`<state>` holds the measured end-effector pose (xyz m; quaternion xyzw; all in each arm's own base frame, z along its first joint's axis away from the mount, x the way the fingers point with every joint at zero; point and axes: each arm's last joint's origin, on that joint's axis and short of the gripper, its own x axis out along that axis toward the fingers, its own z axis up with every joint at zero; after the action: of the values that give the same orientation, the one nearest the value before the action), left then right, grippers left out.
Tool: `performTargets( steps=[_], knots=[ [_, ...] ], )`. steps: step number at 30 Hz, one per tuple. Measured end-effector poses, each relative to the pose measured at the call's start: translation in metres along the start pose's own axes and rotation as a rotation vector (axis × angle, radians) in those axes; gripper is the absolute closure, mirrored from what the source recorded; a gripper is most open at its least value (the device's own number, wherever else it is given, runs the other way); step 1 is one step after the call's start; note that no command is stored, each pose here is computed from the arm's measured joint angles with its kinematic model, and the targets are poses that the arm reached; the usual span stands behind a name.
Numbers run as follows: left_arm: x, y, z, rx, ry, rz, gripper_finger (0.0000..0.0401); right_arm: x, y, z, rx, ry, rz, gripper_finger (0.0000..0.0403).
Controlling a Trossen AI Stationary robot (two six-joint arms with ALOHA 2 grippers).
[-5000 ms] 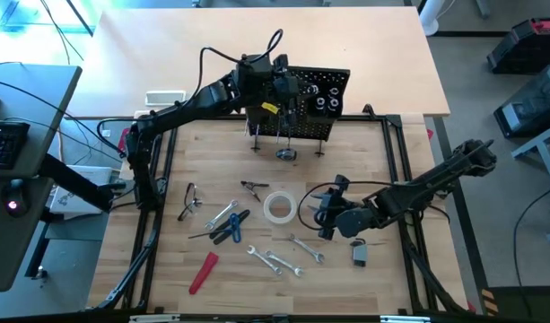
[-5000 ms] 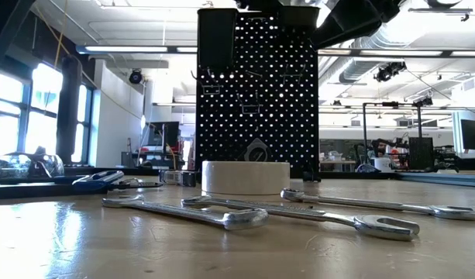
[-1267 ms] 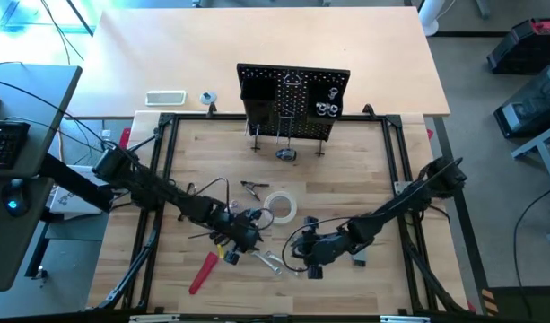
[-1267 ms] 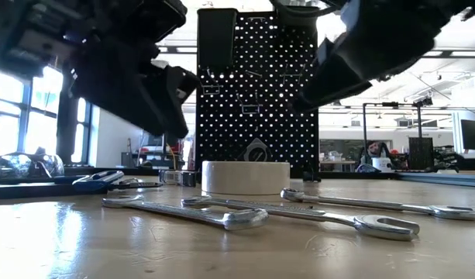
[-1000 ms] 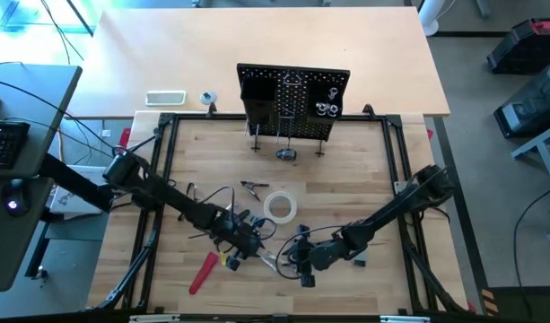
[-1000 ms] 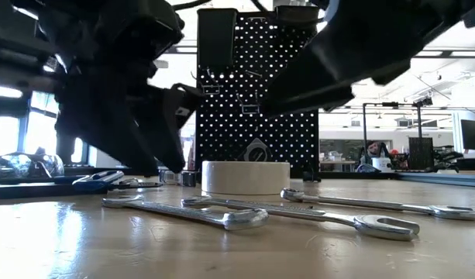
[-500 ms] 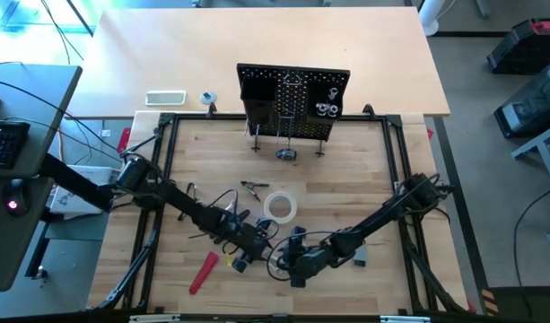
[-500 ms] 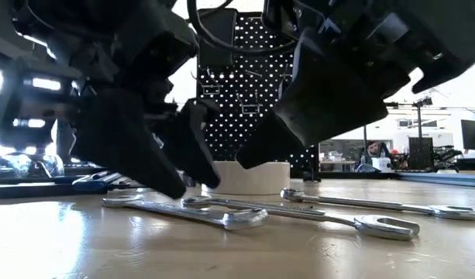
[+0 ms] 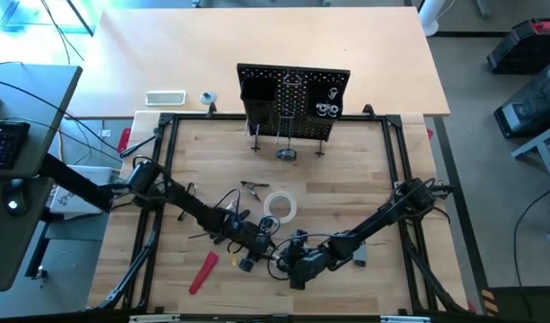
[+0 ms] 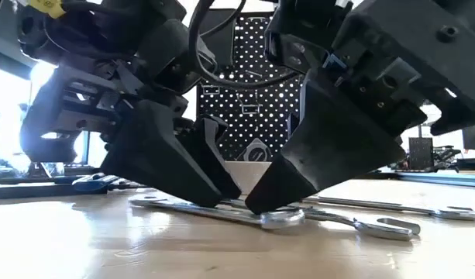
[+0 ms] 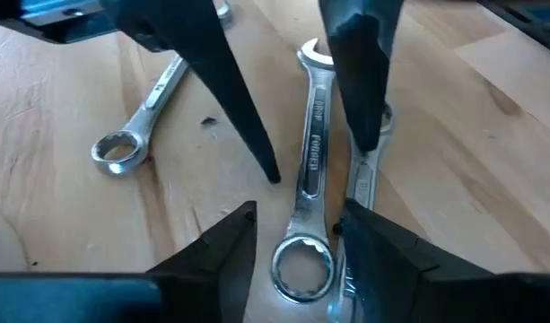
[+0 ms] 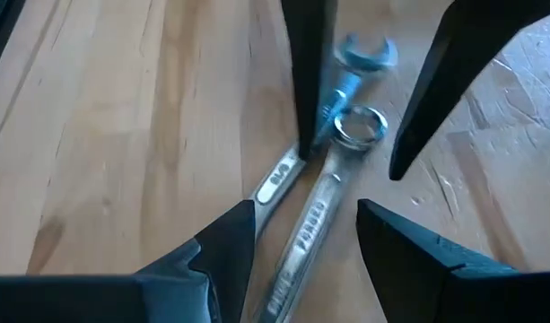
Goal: Hang tools onto peg board
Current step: Hang the silver wrench on the peg board
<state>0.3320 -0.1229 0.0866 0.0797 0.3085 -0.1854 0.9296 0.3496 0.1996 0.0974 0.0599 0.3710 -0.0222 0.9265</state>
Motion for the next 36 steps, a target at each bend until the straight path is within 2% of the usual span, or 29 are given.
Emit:
performTargets(
  steps=[4,7,12,19,26,36],
  knots=[
    [0.000,0.003,-0.001,-0.011,0.006,-0.009,0.0274,0.002,-0.002,-0.004,0.009,0.001,-0.053,0.0216],
    [0.000,0.002,-0.002,-0.012,0.017,-0.017,0.0278,0.003,-0.005,-0.007,-0.011,0.019,-0.103,0.0237],
    [0.000,0.001,-0.004,-0.011,0.042,-0.029,0.0272,0.003,-0.009,-0.010,-0.030,0.058,-0.135,0.0288],
    [-0.003,0.002,-0.001,-0.011,0.035,-0.036,0.0261,0.003,-0.011,-0.012,-0.061,0.076,-0.148,0.0381],
    [-0.010,0.008,0.003,0.006,0.033,-0.020,0.0260,0.002,-0.007,-0.003,-0.103,0.081,-0.157,0.0377],
    [-0.011,0.012,0.004,0.001,0.028,0.009,0.0260,-0.005,0.002,0.021,-0.243,0.145,-0.231,0.0382]
  ],
)
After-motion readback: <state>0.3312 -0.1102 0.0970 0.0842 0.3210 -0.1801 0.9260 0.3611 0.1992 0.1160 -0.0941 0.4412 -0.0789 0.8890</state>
